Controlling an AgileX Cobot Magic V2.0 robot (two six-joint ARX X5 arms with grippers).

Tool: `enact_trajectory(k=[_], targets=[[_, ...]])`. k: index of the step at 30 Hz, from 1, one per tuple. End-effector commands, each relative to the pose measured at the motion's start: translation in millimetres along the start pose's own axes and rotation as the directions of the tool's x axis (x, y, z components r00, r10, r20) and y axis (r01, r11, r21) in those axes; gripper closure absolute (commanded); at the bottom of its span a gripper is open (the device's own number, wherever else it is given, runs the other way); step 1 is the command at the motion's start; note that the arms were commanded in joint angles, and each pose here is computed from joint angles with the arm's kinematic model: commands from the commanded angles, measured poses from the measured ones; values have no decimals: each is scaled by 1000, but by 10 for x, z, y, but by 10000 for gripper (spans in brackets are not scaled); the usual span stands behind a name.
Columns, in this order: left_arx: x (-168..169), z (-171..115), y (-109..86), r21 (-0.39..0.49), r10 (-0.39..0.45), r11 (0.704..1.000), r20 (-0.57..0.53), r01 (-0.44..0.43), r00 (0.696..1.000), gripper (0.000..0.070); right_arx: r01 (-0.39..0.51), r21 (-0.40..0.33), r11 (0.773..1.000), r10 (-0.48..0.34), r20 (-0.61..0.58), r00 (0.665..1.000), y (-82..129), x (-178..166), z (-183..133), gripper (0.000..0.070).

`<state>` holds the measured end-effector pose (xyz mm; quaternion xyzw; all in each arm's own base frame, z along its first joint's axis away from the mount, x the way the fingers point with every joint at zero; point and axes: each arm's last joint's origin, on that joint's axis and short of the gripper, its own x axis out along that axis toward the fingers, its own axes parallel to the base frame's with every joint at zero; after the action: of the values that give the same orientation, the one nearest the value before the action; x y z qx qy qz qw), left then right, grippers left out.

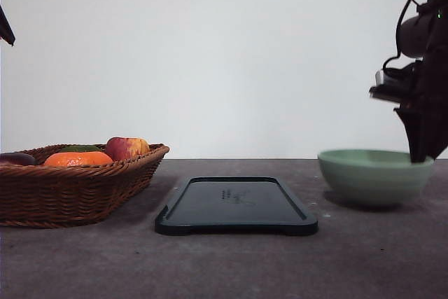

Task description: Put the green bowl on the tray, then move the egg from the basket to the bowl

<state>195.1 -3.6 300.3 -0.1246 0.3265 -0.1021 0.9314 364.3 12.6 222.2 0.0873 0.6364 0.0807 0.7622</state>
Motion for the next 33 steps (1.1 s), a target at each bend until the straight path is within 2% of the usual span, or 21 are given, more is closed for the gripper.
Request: enact_trajectory(k=[1,6,11,16,21,24,33], targets=[[-22,62,-20,18,-10,1000,23,10,1000,309,-3,-18,1000,4,11,1000,43,-101,81,700],[-22,62,-20,19,-10,1000,23,10,1000,309,-10,-49,999,10,-11,1000,261,-438,135,700],[-21,62,-20,19,-10,1000,23,10,1000,309,-29,-135,990,32,25,999,618,-641,169,700],[-16,63,-18,18,-10,1000,22,9,1000,309,-55,-224,973,70,62,996,1044,-677,159,700],[-15,63,-18,18,-10,1000,21,9,1000,309,-80,-308,948,104,61,993,1409,-477,157,700],[-15,62,-18,17,-10,1000,21,9,1000,309,-89,-328,941,109,41,993,1548,-293,170,700],[-15,62,-18,18,-10,1000,20,9,1000,309,-92,-364,927,98,-1,995,1742,259,248,700]])
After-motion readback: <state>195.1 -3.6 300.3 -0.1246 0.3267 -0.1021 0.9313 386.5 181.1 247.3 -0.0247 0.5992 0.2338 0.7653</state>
